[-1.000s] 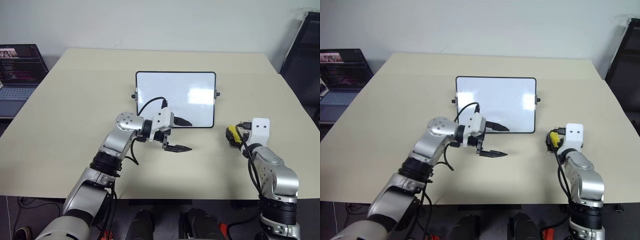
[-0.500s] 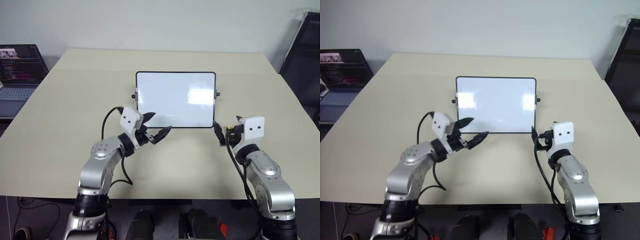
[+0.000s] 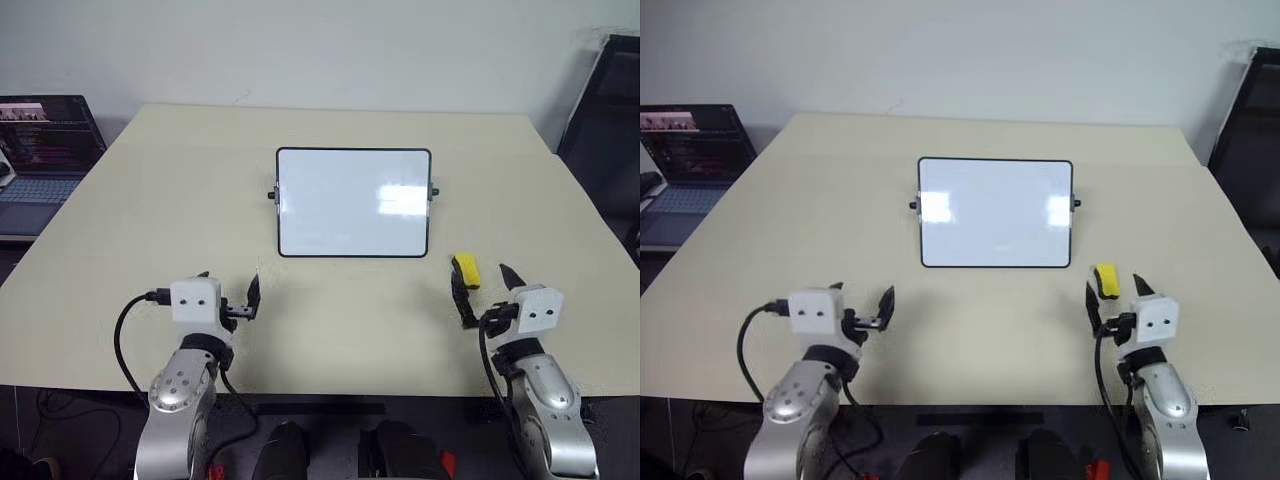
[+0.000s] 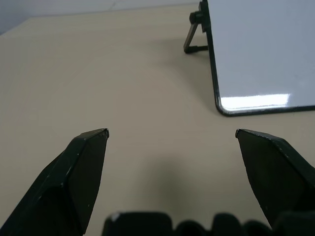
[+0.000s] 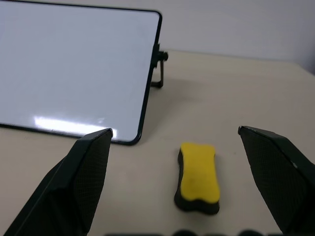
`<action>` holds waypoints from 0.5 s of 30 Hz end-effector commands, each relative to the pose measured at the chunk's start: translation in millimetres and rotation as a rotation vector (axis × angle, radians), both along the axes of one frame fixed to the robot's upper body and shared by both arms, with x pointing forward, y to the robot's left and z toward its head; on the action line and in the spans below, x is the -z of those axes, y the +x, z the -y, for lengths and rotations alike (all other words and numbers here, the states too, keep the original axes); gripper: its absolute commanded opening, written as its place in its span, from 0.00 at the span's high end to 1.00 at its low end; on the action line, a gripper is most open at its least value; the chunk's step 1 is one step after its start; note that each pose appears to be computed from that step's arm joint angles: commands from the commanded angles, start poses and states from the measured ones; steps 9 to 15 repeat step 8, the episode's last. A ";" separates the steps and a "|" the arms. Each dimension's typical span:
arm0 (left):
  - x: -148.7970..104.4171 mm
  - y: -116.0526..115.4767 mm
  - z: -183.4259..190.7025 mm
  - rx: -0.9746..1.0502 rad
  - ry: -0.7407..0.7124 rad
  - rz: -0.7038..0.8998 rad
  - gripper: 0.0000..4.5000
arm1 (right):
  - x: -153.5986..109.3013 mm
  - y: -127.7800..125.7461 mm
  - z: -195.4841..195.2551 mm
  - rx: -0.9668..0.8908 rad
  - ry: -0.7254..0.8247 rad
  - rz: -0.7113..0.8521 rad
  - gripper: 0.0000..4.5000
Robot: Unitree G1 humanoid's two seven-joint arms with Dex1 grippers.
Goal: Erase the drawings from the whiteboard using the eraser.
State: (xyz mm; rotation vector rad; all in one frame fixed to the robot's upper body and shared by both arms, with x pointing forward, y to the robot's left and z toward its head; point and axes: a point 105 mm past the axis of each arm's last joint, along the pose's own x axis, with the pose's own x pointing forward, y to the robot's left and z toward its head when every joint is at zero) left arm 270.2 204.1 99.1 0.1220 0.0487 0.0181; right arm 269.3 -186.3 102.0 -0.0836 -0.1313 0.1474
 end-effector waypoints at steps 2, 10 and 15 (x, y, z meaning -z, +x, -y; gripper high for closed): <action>-12.1 -7.7 -7.0 -0.042 0.028 0.063 0.00 | -10.5 -7.1 -5.3 -0.050 -0.018 0.026 0.00; -4.4 -4.6 -7.5 -0.080 0.039 0.043 0.00 | -12.7 -6.0 15.3 0.021 -0.031 0.022 0.00; -4.4 -4.6 -7.5 -0.080 0.039 0.043 0.00 | -12.7 -6.0 15.3 0.021 -0.031 0.022 0.00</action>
